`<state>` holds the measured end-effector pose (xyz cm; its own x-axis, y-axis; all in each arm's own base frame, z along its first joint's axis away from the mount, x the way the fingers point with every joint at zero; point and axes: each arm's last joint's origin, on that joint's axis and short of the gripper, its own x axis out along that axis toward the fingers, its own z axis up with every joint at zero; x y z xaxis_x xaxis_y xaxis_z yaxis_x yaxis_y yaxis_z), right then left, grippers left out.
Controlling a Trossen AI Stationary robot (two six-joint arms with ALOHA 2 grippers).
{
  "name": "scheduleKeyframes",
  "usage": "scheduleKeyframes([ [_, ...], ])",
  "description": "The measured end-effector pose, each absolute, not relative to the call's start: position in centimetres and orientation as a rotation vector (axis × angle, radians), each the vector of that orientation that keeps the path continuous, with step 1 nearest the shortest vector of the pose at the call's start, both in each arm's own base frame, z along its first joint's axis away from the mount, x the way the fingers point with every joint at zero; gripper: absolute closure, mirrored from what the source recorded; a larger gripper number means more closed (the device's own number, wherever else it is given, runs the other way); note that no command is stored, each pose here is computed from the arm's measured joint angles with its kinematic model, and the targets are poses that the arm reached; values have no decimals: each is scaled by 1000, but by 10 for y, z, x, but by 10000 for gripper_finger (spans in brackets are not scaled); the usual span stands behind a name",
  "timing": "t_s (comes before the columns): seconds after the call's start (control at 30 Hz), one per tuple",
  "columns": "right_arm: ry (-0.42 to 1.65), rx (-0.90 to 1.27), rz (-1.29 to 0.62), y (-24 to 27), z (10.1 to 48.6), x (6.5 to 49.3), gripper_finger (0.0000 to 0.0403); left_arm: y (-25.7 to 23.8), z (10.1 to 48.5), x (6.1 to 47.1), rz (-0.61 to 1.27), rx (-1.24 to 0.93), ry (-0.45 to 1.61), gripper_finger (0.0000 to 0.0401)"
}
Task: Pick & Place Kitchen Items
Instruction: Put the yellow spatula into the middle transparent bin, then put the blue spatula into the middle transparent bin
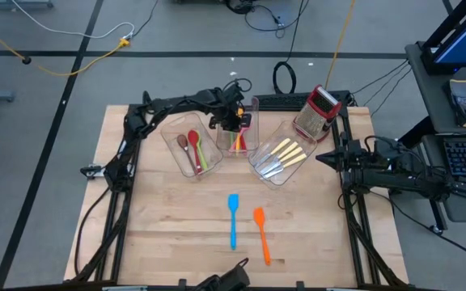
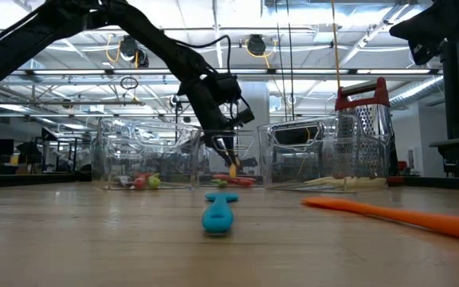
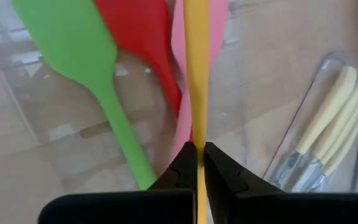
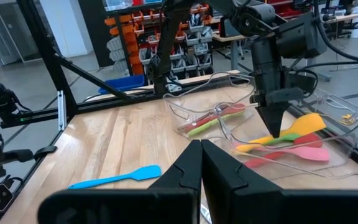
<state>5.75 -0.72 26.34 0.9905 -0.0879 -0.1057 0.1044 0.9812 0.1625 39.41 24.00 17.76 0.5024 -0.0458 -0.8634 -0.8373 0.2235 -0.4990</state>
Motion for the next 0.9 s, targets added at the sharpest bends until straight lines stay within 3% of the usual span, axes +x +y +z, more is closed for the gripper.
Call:
scheduleKeyframes([
  [0.23,98,169,-97,-7,263,57,403,241,176,395,657,-1216,907,389],
  [0.73,97,187,-97,-7,263,57,403,243,179,393,655,-1218,896,273],
  [0.9,97,185,-97,-7,263,57,403,248,204,386,623,-1205,820,253],
])
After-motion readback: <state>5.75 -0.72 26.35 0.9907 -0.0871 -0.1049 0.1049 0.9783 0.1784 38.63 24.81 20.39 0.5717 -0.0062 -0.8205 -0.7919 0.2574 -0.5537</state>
